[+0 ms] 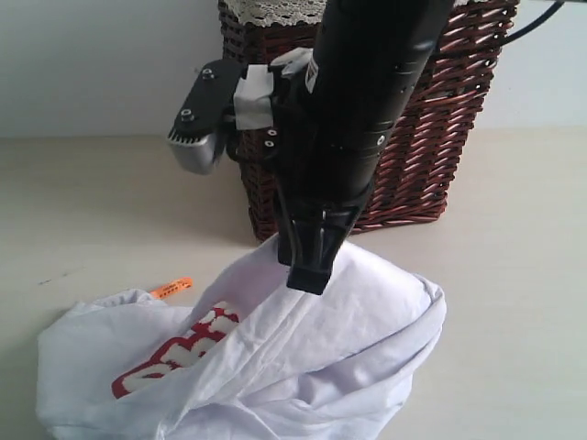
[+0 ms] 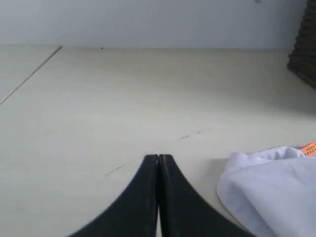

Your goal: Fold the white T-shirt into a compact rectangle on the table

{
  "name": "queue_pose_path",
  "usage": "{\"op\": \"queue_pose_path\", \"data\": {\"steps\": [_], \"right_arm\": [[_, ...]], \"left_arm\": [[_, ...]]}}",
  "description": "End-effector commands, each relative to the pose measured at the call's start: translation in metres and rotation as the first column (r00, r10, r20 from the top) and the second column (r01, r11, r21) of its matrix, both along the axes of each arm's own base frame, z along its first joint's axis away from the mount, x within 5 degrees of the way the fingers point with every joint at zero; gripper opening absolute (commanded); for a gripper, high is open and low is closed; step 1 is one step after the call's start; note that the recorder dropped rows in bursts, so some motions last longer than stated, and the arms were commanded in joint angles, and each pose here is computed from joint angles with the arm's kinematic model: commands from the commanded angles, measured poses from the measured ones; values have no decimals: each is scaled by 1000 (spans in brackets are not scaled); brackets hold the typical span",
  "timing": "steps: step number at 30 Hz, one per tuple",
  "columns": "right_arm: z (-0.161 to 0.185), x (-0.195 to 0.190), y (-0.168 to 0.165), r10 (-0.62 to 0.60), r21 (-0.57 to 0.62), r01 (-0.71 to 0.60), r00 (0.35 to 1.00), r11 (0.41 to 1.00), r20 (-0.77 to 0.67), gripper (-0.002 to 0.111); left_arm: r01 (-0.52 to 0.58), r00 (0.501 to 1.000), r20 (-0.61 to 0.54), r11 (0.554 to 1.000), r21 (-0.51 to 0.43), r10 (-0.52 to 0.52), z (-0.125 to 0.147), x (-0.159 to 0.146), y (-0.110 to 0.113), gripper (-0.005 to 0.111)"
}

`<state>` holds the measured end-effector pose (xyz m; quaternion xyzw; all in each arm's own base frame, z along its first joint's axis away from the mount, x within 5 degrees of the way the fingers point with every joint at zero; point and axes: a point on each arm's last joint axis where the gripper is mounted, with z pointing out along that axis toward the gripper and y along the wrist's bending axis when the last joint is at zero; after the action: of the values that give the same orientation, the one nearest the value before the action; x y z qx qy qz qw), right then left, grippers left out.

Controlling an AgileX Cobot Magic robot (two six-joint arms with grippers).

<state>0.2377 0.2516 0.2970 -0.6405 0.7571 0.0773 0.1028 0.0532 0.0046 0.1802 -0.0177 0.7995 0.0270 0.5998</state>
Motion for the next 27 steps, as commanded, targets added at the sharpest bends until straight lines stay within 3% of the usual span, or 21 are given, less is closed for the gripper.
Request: {"op": "queue_pose_path", "data": {"steps": [1, 14, 17, 19, 24, 27], "right_arm": [[-25, -4, -4, -67, -63, 63, 994, 996, -80, 0], [-75, -33, -27, -91, -196, 43, 966, 980, -244, 0], [-83, -39, -29, -8, -179, -44, 959, 983, -282, 3], [-87, -42, -30, 41, -165, -95, 952, 982, -302, 12], [-86, -47, -23, 56, -83, -91, 931, 992, -361, 56], [-78, -47, -17, 51, -28, -66, 927, 997, -372, 66]], "left_arm": [[2, 1000, 13, 1000, -5, -2, 1, 0, 0, 0], [2, 1000, 13, 1000, -5, -2, 1, 0, 0, 0], [2, 1000, 13, 1000, -5, -2, 1, 0, 0, 0], [2, 1000, 13, 1000, -5, -2, 1, 0, 0, 0], [2, 1000, 13, 1000, -5, -2, 1, 0, 0, 0], [2, 1000, 13, 1000, -5, -2, 1, 0, 0, 0]]}}
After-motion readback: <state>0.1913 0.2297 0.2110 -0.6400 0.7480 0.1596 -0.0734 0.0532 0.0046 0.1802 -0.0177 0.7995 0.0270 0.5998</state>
